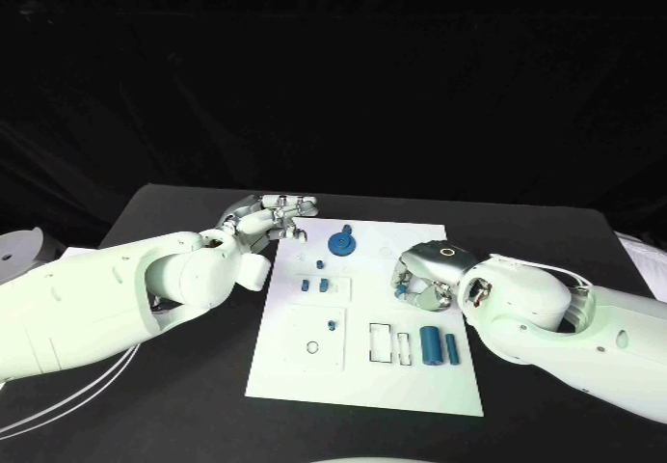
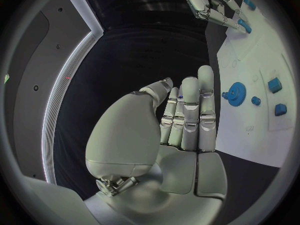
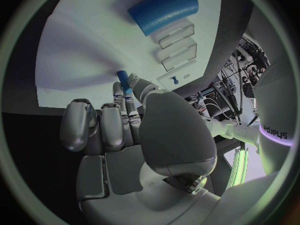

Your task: Assemble the parts on the task board

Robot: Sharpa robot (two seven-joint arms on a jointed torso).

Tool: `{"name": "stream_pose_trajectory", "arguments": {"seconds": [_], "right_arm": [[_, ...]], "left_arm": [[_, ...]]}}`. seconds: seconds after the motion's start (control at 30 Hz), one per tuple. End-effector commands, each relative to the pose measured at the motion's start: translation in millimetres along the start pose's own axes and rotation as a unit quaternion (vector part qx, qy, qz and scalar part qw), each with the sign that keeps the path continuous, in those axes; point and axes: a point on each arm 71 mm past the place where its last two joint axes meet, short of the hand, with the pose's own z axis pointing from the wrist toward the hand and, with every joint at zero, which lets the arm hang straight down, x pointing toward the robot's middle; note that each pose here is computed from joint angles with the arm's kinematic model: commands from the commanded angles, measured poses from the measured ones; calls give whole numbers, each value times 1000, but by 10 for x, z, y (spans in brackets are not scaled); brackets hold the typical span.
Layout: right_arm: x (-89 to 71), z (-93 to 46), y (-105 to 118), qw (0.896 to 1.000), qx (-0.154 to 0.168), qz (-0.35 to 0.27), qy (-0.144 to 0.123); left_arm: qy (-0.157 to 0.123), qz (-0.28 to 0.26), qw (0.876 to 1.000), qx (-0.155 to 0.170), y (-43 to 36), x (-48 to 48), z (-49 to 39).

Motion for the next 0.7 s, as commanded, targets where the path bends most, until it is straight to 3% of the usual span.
{"name": "stream_pose_trajectory", "arguments": {"seconds": [0.03, 0.33, 0.7], "right_arm": [[50, 16, 12, 1000, -2, -13, 14], [6, 18, 21, 1000, -4, -9, -25], [-253, -174, 214, 995, -39, 31, -89]], "left_arm": [[11, -5, 1000, 1, -3, 30, 1], [11, -5, 1000, 1, -2, 28, 3], [12, -5, 1000, 2, -2, 23, 5]]}}
